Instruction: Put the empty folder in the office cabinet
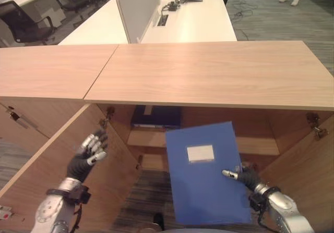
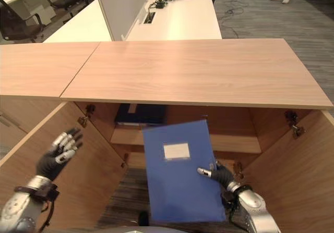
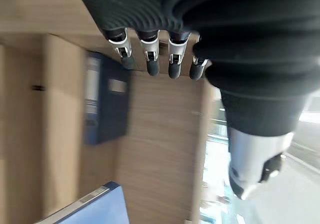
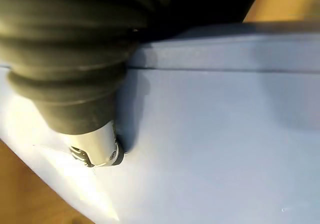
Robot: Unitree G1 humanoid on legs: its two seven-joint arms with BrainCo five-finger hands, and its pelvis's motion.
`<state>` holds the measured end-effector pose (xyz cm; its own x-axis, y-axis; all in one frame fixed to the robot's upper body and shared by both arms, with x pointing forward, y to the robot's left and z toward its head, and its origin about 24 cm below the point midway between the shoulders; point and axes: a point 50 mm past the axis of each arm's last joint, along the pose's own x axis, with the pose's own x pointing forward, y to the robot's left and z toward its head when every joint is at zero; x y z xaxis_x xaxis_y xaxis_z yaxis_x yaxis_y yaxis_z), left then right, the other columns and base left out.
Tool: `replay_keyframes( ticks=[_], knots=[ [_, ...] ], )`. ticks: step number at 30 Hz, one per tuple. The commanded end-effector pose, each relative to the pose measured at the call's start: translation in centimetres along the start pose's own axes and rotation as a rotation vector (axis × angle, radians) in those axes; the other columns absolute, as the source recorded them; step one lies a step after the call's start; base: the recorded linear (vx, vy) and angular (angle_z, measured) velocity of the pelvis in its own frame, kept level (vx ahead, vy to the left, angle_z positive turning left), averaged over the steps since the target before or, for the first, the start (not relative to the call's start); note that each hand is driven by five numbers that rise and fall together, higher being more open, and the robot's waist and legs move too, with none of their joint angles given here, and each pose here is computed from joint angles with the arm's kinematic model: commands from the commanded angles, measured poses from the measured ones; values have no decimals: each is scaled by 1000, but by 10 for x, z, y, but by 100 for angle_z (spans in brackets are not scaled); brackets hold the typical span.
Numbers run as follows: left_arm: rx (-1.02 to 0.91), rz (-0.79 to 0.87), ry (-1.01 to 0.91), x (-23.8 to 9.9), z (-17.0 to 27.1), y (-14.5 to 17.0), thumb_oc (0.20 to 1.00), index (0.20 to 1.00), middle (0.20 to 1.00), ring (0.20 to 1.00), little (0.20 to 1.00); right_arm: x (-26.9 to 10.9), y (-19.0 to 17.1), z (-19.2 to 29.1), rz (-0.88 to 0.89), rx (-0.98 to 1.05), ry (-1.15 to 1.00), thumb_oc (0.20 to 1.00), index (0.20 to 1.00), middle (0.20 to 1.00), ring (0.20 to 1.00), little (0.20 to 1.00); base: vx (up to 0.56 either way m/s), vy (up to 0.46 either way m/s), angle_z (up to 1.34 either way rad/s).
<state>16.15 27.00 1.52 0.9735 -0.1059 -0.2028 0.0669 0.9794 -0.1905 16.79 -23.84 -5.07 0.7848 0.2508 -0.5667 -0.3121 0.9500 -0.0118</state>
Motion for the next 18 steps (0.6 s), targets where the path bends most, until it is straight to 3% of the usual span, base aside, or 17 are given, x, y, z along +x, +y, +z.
replay_keyframes(
  ticks=[1, 3, 8, 13, 18],
  knots=[
    [94, -21, -64, 12, 17, 4, 1000, 1000, 1000, 1000, 1000, 20, 9, 35, 35, -49, -151, 200, 200, 200, 200, 200, 0, 0, 0],
    [123, -27, 77, 18, -14, 3, 1000, 1000, 1000, 1000, 1000, 30, 16, 19, 38, 6, -82, 200, 200, 200, 200, 200, 0, 0, 0],
    [220, -49, 192, 24, -36, 0, 1000, 1000, 1000, 1000, 1000, 41, 22, 15, 24, 96, -70, 200, 200, 200, 200, 200, 0, 0, 0],
    [397, -53, 354, 25, -65, 3, 1000, 1000, 1000, 1000, 1000, 58, 22, 16, -85, 358, -104, 200, 200, 200, 200, 200, 0, 0, 0],
    [490, -48, 470, 22, -89, 4, 1000, 1000, 1000, 1000, 1000, 73, -1, 35, -256, 624, -199, 200, 200, 200, 200, 200, -7, -12, 10]
  ],
)
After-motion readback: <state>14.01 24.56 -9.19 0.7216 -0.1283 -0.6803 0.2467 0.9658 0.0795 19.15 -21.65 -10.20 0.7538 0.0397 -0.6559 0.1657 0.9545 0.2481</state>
